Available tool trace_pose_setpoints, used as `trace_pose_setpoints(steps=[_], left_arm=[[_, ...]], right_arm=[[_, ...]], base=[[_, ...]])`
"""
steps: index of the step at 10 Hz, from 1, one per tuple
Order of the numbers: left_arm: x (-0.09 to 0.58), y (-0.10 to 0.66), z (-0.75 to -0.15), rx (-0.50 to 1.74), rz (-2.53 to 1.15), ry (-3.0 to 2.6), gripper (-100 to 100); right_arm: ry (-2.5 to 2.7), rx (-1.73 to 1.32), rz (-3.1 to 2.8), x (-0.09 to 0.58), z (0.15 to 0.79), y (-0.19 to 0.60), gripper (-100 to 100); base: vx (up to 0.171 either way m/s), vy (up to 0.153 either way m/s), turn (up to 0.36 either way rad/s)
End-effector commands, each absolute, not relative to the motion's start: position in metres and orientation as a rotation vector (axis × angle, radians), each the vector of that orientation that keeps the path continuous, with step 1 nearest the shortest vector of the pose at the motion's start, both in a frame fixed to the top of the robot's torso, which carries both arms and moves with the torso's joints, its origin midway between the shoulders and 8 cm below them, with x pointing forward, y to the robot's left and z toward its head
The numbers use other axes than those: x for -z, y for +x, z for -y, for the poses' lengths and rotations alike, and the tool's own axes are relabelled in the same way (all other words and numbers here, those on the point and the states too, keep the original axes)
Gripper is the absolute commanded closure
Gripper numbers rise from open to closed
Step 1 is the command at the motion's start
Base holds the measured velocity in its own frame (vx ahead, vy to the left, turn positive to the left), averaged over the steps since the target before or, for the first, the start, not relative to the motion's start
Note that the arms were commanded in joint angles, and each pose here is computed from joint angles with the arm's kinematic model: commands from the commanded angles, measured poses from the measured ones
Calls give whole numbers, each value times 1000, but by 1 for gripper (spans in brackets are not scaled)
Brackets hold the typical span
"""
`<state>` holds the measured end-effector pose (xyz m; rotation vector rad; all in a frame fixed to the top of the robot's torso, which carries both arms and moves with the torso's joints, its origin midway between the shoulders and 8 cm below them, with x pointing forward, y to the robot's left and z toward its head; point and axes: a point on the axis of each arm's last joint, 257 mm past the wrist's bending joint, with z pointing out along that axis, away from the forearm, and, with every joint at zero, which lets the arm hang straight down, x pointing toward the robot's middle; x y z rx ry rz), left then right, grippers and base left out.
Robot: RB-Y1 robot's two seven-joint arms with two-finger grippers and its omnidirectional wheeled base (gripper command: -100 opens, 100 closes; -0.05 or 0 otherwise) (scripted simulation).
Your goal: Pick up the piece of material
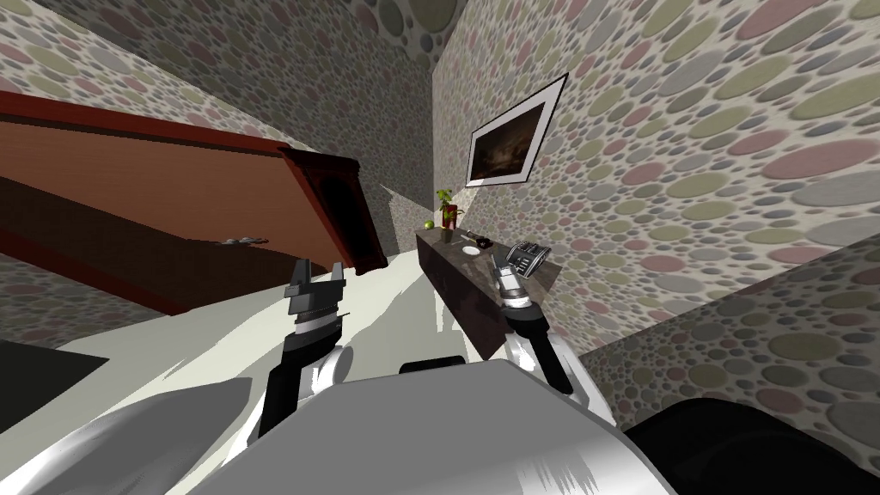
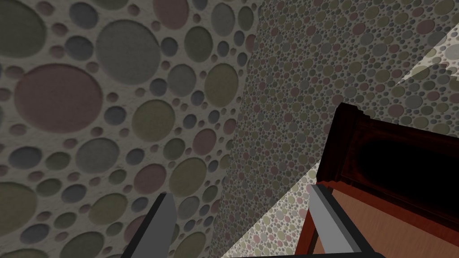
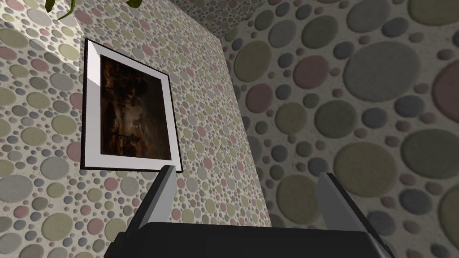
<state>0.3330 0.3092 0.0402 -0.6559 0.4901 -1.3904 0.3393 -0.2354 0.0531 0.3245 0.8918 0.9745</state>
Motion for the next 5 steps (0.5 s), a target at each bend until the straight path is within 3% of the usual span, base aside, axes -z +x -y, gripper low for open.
trace_pose_setpoints(steps=[1, 5], left_arm=[[-40, 333, -309, 1390, -490, -656, 0], [-40, 333, -309, 1390, -490, -656, 0]], right_arm=[[302, -919, -923, -48, 234, 342, -100], [243, -735, -1030, -23, 231, 356, -100]], base=[[-18, 54, -19], [-29, 53, -28]])
